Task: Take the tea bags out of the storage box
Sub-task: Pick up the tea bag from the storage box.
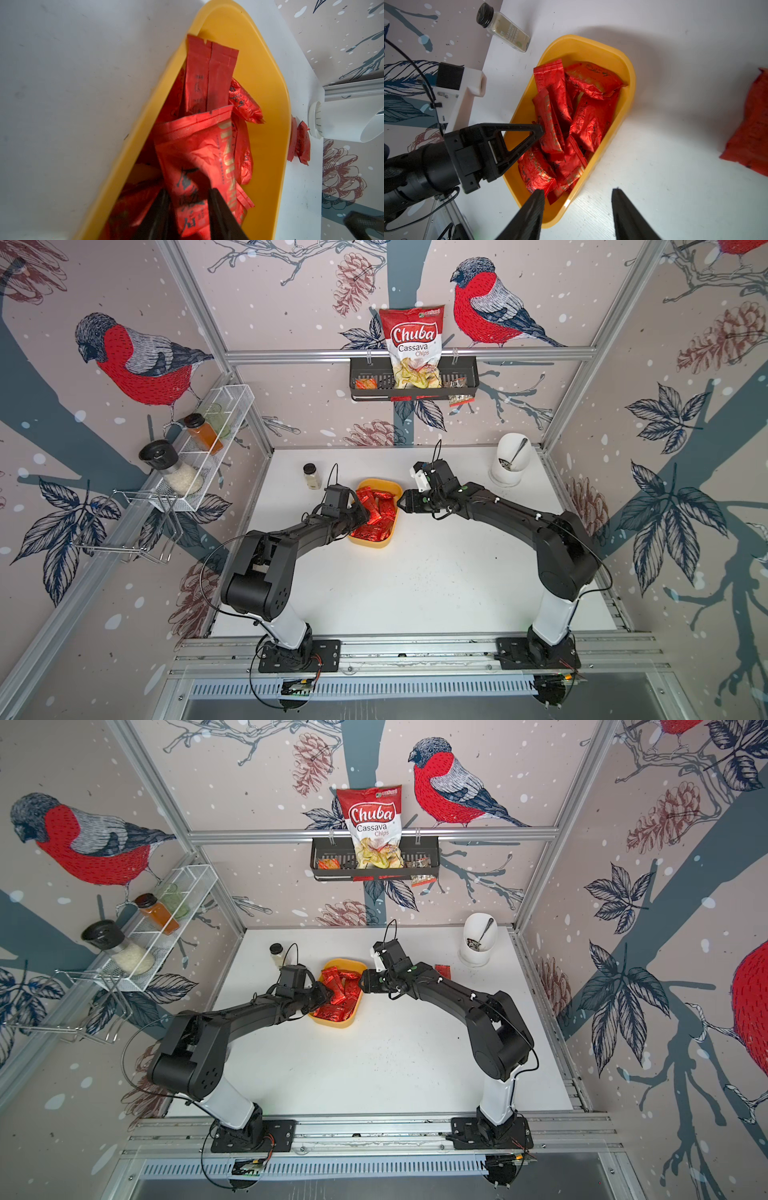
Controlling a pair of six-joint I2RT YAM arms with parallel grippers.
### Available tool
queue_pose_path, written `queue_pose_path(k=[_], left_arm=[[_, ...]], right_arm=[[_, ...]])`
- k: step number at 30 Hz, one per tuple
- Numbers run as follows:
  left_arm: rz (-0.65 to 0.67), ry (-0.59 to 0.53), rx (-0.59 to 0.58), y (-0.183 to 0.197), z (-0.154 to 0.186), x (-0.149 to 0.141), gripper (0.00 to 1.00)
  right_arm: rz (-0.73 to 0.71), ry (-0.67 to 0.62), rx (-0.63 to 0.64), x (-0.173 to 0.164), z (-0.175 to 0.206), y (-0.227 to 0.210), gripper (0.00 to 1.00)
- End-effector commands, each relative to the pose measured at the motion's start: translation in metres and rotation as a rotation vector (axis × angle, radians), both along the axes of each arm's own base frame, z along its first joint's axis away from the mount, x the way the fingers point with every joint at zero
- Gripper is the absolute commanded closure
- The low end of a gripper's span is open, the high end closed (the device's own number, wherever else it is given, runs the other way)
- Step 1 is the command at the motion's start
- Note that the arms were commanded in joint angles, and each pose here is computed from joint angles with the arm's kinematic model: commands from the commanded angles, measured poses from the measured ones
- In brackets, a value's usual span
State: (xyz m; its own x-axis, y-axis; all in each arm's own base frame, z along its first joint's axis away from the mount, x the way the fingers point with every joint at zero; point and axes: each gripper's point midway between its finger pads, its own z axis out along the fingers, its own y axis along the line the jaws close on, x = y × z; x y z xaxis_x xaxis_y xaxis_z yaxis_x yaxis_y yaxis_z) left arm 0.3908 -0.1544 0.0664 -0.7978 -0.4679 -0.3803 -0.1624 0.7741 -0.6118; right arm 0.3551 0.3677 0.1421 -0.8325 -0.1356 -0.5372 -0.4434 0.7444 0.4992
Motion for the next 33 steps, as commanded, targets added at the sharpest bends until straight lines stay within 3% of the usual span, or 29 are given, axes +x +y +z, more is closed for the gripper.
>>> queue_pose_path(k=[1,5,13,19,26,33], left_arm=[[0.002,-0.041,0.004,0.0,0.007,0.007,0.82],[0.0,-0.058,0.001,0.001,0.01,0.01,1.0],[-0.022,-0.098,-0.022,0.0,0.025,0.018,1.0],[-0.082,-0.143,-0.035,-0.006,0.055,0.026,1.0],[-0.192,-0.174,-0.056,-0.031,0.091,0.022,1.0],[-0.34,-0.155,-0.096,-0.112,0.096,-0.004,1.0]], right_arm=[[0.028,0.005,0.021,-0.001,0.002,0.016,0.43],[0.044,0.014,0.021,-0.001,-0.001,0.026,0.43],[0.034,0.011,0.012,0.002,0.0,0.022,0.43],[0.007,-0.011,0.014,0.008,0.01,0.013,0.43],[-0.072,-0.069,0.064,0.021,0.052,-0.033,0.43],[-0.223,-0.156,0.086,0.017,0.096,-0.118,0.43]])
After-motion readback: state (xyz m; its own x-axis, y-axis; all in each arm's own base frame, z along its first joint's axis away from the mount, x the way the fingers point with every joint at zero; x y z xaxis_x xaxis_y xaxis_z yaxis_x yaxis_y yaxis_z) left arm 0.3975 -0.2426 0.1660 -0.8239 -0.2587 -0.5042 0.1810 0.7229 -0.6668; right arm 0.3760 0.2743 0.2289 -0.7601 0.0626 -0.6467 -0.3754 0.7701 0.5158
